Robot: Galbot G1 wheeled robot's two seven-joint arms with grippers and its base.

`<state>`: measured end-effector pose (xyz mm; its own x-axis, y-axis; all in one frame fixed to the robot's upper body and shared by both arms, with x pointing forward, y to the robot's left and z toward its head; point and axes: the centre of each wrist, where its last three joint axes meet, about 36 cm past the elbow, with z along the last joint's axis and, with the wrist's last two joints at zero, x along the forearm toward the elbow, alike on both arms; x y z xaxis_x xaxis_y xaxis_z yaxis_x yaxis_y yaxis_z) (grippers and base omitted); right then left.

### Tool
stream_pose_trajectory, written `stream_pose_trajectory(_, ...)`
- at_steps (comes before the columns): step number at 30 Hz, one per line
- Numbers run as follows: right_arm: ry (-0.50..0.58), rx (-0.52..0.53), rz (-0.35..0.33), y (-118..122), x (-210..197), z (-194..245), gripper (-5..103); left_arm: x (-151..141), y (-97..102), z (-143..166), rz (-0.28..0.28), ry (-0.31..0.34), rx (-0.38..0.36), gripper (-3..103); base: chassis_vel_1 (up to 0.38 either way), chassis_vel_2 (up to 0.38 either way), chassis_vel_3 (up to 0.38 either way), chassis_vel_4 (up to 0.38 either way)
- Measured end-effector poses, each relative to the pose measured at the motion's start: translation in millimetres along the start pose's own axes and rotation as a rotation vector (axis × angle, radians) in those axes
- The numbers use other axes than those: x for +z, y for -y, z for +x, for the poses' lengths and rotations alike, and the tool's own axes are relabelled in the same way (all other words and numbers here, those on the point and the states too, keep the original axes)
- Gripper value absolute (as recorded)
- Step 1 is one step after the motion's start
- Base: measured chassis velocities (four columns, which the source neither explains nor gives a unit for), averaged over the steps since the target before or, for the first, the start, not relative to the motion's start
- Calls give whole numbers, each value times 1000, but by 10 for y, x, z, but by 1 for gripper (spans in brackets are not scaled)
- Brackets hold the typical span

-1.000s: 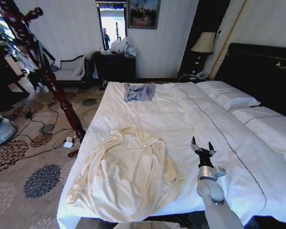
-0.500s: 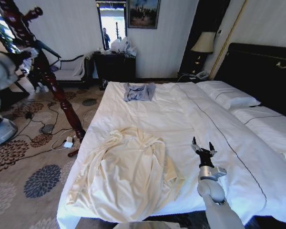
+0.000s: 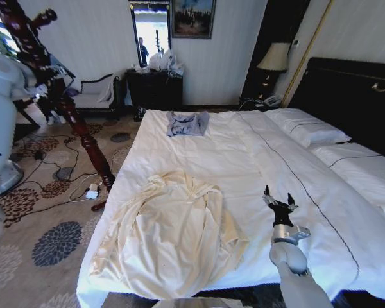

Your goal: Pick up the clothes from the bed and hang them on the clothes hanger.

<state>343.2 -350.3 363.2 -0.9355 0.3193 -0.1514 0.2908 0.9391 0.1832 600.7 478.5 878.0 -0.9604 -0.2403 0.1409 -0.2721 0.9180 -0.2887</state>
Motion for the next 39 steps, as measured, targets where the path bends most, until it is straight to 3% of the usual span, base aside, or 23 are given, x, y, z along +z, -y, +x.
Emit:
stream_pose_trajectory(1, -1, 1, 1, 8, 2, 8, 100, -6, -6, 6, 7, -3, 0, 93, 0, 0, 0, 0)
stream_pose_trajectory(2, -2, 3, 3, 14, 4, 15, 100, -13, -15, 12, 15, -7, 0, 82, 0, 0, 0, 0)
stream_pose_trajectory(5, -2, 4, 4, 16, 6, 20, 100, -21, -32, 13, 26, -15, 3, 77, 0, 0, 0, 0)
stream_pose_trajectory(10, 6, 3, 4, 3, -26, 9, 100, -33, -72, 16, 59, -33, 12, 54, 0, 0, 0, 0)
stream_pose_trajectory(11, 6, 3, 4, 3, -26, 9, 100, -33, -72, 16, 59, -33, 12, 54, 0, 0, 0, 0)
stream_pose_trajectory(14, 9, 3, 7, 10, -43, 7, 100, -52, -111, 30, 76, -38, 21, 39, 0, 0, 0, 0)
stream_pose_trajectory(17, 8, 7, 9, 24, -50, 18, 100, -46, -141, 37, 84, -42, 23, 33, 0, 0, 0, 0)
stream_pose_trajectory(20, 6, 11, 13, 44, -54, 28, 100, -54, -146, 77, 84, -38, 38, 19, 0, 0, 0, 0)
stream_pose_trajectory(30, 5, 13, 9, 20, -52, 35, 100, -79, -133, 182, 58, -10, 57, 18, 0, 0, 0, 0)
stream_pose_trajectory(39, 4, 12, 10, 14, -53, 34, 100, -139, -88, 347, -13, 75, 108, 17, 0, 0, 0, 0)
